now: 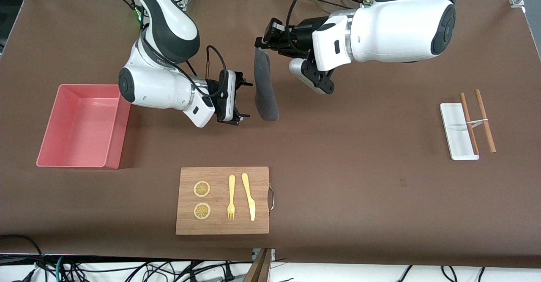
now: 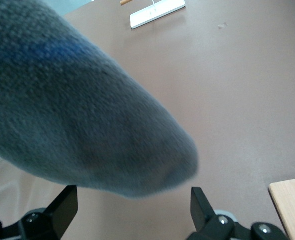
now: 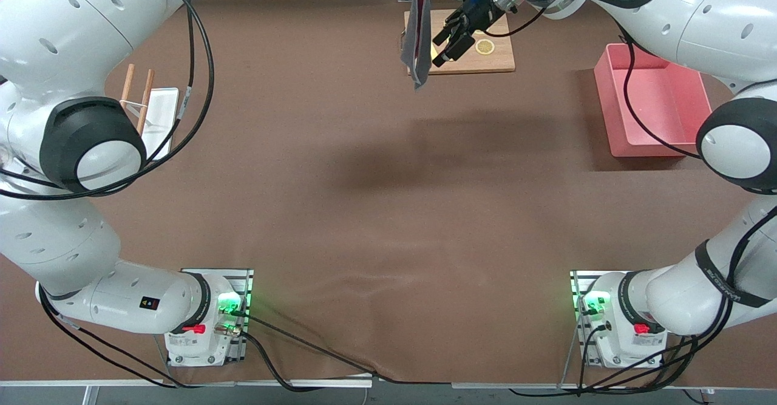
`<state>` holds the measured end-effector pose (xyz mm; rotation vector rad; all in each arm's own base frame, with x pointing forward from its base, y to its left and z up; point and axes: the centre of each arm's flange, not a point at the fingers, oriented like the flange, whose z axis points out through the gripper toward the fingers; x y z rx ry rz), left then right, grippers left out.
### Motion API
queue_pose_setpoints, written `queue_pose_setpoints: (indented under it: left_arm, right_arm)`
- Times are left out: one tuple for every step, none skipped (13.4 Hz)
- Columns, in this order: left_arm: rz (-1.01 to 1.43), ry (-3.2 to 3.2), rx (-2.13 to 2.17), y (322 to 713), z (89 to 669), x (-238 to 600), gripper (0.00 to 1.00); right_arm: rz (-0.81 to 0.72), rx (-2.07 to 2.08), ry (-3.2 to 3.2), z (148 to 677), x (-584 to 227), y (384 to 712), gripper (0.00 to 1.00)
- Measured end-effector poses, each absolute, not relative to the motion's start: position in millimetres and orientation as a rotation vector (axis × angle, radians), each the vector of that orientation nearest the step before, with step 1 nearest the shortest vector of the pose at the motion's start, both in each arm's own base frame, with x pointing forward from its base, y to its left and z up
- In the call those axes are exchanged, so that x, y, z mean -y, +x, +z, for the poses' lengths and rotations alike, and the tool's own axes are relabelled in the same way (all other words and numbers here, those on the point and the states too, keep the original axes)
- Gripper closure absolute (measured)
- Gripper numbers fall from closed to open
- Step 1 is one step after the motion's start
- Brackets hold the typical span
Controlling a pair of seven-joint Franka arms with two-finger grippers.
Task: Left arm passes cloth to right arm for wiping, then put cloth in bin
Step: 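Hold the cloth with the left gripper while the right gripper approaches it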
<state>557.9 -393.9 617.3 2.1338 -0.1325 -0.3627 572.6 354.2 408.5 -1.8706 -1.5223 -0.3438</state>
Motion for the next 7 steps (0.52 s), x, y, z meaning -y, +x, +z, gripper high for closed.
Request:
queue_pose_setpoints:
  left_arm:
    - [-0.362,2.134,0.132,558.1,617.2,393.7,0.98]
    - [-0.362,2.134,0.132,558.1,617.2,393.7,0.98]
    - [-0.362,2.134,0.132,558.1,617.2,393.7,0.98]
    - [-0.362,2.134,0.132,558.1,617.2,393.7,0.98]
    - [-0.362,2.134,0.132,558.1,617.2,393.7,0.98]
    - [-0.362,2.134,0.132,558.1,617.2,393.7,0.98]
    - [-0.362,2.134,0.132,558.1,617.2,393.7,0.98]
  right_arm:
    - [-0.347,1.524,-1.870,409.1,-353.6,573.3,0.00]
    - [-0.349,1.526,-1.869,409.6,-353.3,573.6,0.00]
    - [-0.356,1.531,-1.866,410.9,-352.8,574.5,0.00]
    - [-0.370,1.542,-1.860,413.3,-351.3,576.6,0.00]
    - [-0.389,1.565,-1.846,415.9,-349.3,579.0,0.00]
    - [-0.407,1.589,-1.830,417.2,-347.3,580.9,0.00]
    - [-0.427,1.621,-1.809,417.8,-345.1,583.0,0.00]
